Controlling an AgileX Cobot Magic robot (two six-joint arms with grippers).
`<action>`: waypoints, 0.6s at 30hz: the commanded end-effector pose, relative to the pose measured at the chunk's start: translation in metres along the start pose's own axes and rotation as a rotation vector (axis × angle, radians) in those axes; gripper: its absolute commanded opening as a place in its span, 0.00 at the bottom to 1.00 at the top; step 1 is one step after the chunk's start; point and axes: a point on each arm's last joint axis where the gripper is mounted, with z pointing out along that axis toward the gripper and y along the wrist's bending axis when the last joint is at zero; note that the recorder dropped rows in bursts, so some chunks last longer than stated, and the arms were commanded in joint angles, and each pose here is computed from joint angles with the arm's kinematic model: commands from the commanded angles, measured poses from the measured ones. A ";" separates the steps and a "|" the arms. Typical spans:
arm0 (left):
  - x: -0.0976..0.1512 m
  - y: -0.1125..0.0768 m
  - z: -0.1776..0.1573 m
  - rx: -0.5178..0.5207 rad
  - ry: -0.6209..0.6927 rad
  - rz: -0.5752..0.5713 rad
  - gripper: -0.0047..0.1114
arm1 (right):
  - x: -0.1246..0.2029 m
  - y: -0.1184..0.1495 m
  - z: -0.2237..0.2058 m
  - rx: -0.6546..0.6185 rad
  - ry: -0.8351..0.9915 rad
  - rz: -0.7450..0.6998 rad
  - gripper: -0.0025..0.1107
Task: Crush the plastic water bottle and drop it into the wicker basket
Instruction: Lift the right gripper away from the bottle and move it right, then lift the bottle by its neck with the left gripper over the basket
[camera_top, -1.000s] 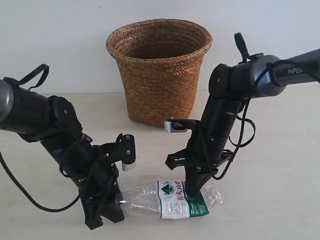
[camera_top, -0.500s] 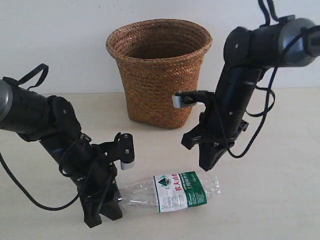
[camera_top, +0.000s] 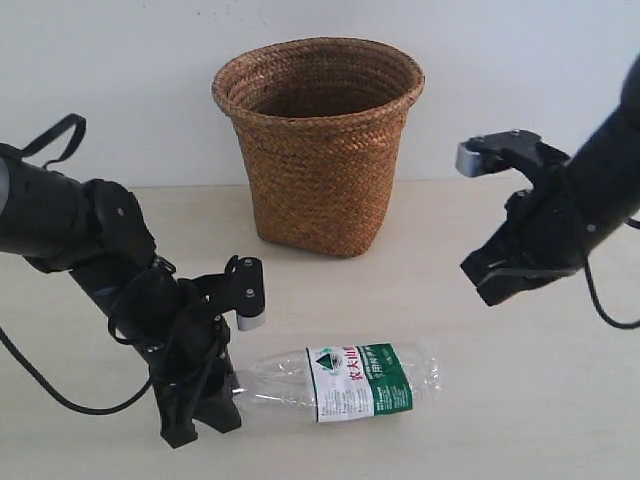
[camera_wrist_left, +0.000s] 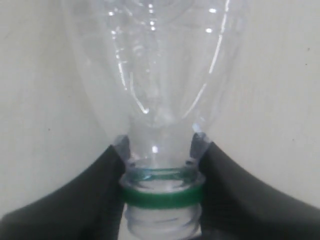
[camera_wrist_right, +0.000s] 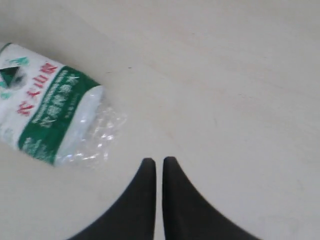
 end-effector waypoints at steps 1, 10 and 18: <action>-0.009 -0.012 -0.033 -0.005 -0.037 0.029 0.07 | 0.031 -0.022 0.011 0.152 -0.103 0.034 0.02; -0.045 -0.021 -0.114 -0.097 -0.172 0.134 0.07 | 0.065 -0.047 0.022 0.288 -0.139 0.092 0.02; -0.081 -0.006 -0.171 -0.251 -0.276 0.166 0.07 | 0.063 -0.049 0.021 0.308 -0.166 0.099 0.02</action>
